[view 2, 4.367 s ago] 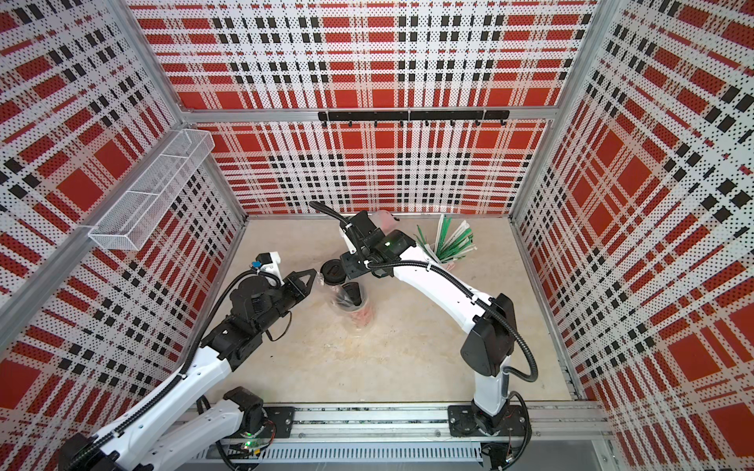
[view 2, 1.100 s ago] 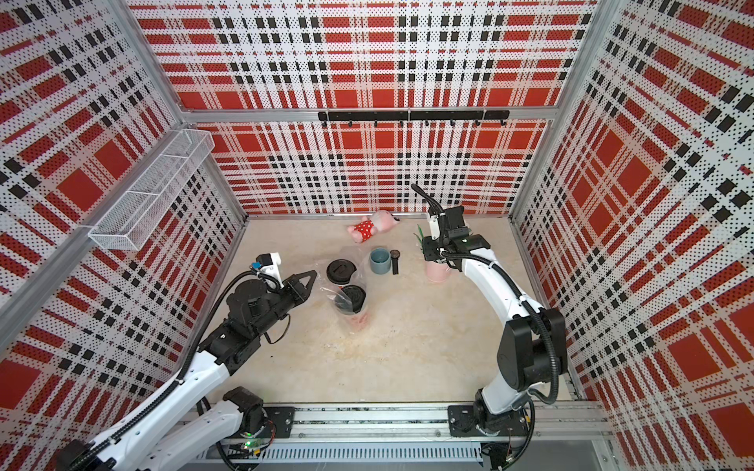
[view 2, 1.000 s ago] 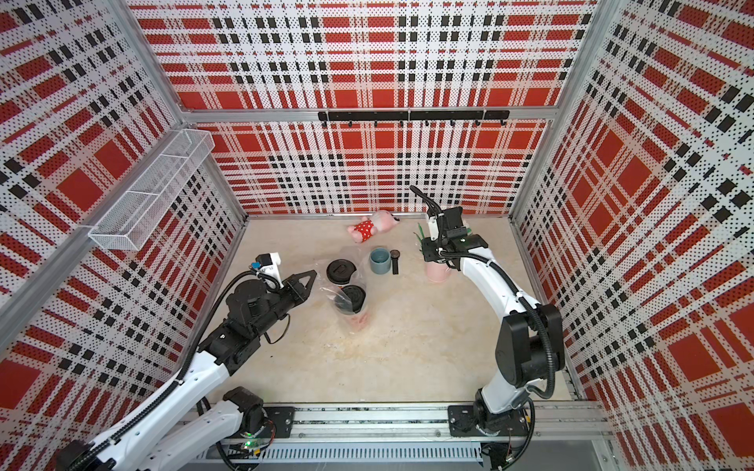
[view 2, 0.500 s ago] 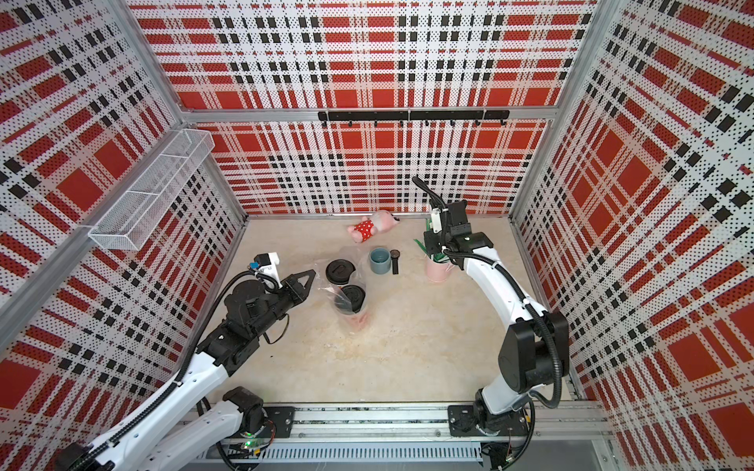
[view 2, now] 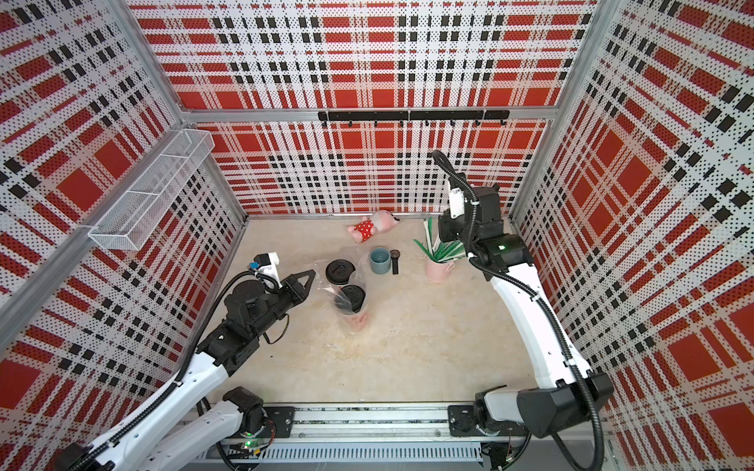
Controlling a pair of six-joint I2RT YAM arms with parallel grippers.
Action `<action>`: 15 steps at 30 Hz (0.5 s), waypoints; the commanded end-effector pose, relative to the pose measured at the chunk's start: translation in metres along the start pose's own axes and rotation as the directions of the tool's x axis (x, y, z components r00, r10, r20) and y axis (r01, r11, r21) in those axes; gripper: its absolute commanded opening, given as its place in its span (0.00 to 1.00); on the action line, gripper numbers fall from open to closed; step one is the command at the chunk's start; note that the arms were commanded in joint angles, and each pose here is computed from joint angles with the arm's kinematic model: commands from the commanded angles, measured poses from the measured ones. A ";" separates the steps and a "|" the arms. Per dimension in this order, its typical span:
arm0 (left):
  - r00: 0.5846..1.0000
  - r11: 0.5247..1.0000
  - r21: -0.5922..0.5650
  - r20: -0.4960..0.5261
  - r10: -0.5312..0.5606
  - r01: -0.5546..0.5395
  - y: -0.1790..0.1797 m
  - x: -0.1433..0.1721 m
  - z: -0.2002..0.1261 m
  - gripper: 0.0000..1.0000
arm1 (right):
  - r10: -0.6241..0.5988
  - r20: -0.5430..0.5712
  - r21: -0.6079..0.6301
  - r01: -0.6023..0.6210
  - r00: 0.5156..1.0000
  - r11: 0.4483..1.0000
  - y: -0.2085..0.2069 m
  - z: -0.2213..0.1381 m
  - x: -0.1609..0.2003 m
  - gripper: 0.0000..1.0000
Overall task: Pack milk tea into plastic carrier bags
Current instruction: Pick up the straw from the container, then place the straw in the plastic carrier bag.
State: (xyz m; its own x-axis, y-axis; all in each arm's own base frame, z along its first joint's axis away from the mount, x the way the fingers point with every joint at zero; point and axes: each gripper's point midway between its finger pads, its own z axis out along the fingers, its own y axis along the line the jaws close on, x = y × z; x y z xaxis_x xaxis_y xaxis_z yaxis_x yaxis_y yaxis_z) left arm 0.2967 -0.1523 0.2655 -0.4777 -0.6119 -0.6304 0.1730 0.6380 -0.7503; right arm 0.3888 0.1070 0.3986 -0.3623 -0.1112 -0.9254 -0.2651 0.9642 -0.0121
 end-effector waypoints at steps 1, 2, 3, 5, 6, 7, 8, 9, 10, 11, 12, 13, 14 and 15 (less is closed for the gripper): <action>1.000 1.000 -0.002 0.004 0.007 -0.007 0.001 -0.002 -0.001 0.01 | 0.058 0.131 -0.175 -0.035 0.990 0.984 0.030 -0.051 -0.040 0.00; 1.000 1.000 0.000 0.005 0.007 -0.007 0.000 -0.002 -0.002 0.01 | 0.065 0.164 -0.262 -0.021 0.984 0.965 0.050 -0.064 -0.050 0.00; 1.000 1.000 0.000 0.007 0.007 -0.007 0.000 -0.003 -0.002 0.01 | 0.070 0.187 -0.310 -0.008 0.980 0.951 0.068 -0.077 -0.058 0.00; 1.000 1.000 0.000 0.007 0.005 -0.005 0.000 -0.003 -0.002 0.01 | 0.051 0.205 -0.385 0.032 0.977 0.923 0.103 -0.097 -0.065 0.00; 1.000 1.000 0.000 0.009 0.004 -0.004 0.000 -0.003 -0.002 0.01 | 0.050 0.213 -0.419 0.045 0.976 0.907 0.120 -0.107 -0.068 0.00; 1.000 1.000 0.002 0.012 0.002 -0.002 0.000 -0.003 -0.003 0.01 | 0.060 0.217 -0.446 0.045 0.974 0.894 0.132 -0.113 -0.069 0.00; 1.000 1.000 0.005 0.013 0.000 0.000 0.000 -0.003 -0.003 0.01 | 0.067 0.220 -0.494 0.052 0.973 0.868 0.149 -0.121 -0.068 0.00; 1.000 1.000 0.007 0.014 0.000 0.000 -0.001 -0.004 -0.003 0.01 | 0.073 0.219 -0.543 0.060 0.973 0.837 0.166 -0.127 -0.066 0.00; 1.000 1.000 0.008 0.013 0.000 0.000 -0.001 -0.004 -0.003 0.01 | 0.073 0.214 -0.577 0.065 0.974 0.814 0.179 -0.130 -0.063 0.00; 1.000 1.000 0.007 0.012 0.001 -0.001 -0.001 -0.004 -0.002 0.01 | 0.060 0.201 -0.604 0.076 0.978 0.794 0.194 -0.132 -0.058 0.00; 1.000 1.000 0.009 0.009 0.004 -0.004 -0.002 -0.004 -0.002 0.01 | 0.040 0.182 -0.610 0.081 0.982 0.789 0.204 -0.129 -0.051 0.00; 1.000 1.000 0.012 0.010 0.004 -0.004 -0.003 -0.005 -0.002 0.01 | 0.027 0.166 -0.606 0.081 0.986 0.791 0.211 -0.125 -0.046 0.00; 1.000 1.000 0.012 0.008 0.005 -0.005 -0.004 -0.005 -0.001 0.01 | 0.007 0.145 -0.605 0.083 0.989 0.792 0.218 -0.121 -0.039 0.00; 1.000 1.000 0.015 0.007 0.006 -0.006 -0.005 -0.005 -0.001 0.01 | -0.011 0.123 -0.605 0.083 0.992 0.792 0.222 -0.116 -0.032 0.00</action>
State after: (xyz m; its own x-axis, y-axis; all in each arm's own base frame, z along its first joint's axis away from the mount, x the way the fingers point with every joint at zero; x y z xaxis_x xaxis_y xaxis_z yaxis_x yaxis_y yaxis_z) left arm 0.2967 -0.1523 0.2655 -0.4788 -0.6138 -0.6277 0.1717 0.6356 -0.7526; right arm 0.2328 0.2815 0.4947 -0.1909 -0.0360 -0.9809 -0.7932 0.5943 0.1325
